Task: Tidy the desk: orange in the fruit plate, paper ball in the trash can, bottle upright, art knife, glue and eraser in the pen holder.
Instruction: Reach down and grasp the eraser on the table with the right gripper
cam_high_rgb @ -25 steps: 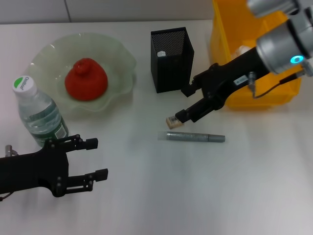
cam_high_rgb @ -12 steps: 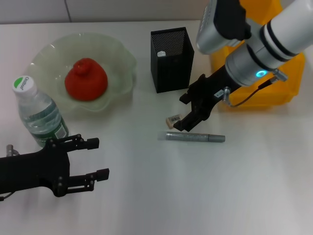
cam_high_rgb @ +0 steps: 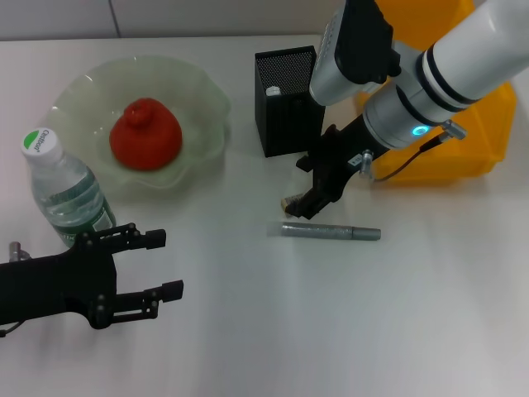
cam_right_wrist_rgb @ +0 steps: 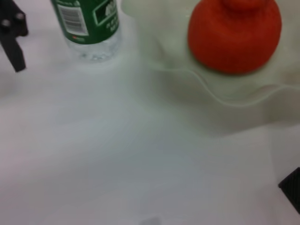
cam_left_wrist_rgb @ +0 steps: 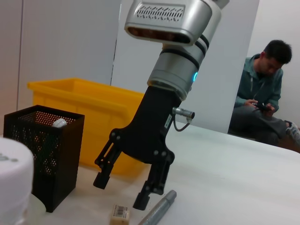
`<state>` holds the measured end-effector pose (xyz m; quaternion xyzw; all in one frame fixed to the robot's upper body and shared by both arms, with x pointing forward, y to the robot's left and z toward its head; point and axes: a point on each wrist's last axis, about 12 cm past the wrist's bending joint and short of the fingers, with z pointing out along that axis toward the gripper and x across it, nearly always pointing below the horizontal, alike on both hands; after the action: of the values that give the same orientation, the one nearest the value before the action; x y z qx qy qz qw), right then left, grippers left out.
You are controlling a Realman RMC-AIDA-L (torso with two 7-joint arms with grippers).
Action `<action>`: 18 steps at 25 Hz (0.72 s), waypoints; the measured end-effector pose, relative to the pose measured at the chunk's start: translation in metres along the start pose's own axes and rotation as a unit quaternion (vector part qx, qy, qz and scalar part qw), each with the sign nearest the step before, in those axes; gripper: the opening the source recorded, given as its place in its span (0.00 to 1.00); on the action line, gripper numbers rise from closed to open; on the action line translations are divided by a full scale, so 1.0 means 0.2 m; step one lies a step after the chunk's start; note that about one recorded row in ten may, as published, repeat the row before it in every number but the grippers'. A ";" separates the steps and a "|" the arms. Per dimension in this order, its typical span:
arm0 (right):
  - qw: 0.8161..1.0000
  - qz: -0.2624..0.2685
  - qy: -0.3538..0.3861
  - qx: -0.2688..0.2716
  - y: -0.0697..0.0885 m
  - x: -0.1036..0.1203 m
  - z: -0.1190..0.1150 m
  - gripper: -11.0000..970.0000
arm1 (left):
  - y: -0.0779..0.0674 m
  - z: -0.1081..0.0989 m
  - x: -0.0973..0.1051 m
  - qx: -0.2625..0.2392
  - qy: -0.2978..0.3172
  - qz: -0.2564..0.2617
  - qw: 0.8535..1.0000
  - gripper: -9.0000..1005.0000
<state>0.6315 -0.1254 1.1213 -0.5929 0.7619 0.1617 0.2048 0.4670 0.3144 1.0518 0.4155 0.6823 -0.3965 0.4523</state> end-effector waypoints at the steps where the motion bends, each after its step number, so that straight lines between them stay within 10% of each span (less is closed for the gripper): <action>1: 1.000 -0.001 0.000 0.003 0.00 0.00 0.00 0.74 | 0.00 0.00 0.00 0.000 0.000 0.000 1.000 0.77; 18: 1.000 -0.019 0.012 0.003 0.03 -0.01 0.05 0.60 | 0.00 0.00 0.00 -0.001 -0.001 0.000 1.000 0.77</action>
<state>0.6278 -0.1176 1.1127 -0.6087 0.7534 0.1477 0.2003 0.4678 0.3144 1.0523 0.4148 0.6823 -0.3964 0.4531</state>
